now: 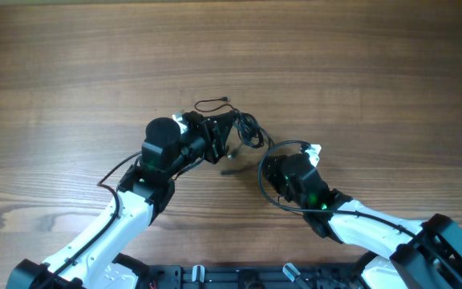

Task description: Untangle cables

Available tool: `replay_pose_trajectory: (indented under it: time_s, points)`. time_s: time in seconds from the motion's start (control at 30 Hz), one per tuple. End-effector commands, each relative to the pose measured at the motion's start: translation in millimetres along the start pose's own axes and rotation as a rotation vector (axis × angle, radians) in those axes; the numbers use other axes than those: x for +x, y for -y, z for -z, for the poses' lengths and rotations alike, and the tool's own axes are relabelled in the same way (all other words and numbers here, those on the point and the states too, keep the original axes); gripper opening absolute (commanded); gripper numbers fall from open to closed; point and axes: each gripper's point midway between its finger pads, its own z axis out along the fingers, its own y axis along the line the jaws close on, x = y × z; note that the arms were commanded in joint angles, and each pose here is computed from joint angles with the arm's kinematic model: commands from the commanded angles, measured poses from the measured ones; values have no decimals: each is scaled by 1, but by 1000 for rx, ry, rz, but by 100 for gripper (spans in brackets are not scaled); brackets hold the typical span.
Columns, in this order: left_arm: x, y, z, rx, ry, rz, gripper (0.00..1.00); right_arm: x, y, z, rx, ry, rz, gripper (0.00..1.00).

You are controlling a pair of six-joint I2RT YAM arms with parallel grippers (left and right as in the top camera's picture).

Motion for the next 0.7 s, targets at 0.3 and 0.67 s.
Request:
replay_pose_trajectory:
  time_s: [0.3,0.67]
  points:
    - [-71,-40,20,-164,315,-18,4,9,-64,35,-247,-90,-2,50]
    - [-52,-37,10,-134,282,-63,4,18,-74,29,-299,-122,8,49]
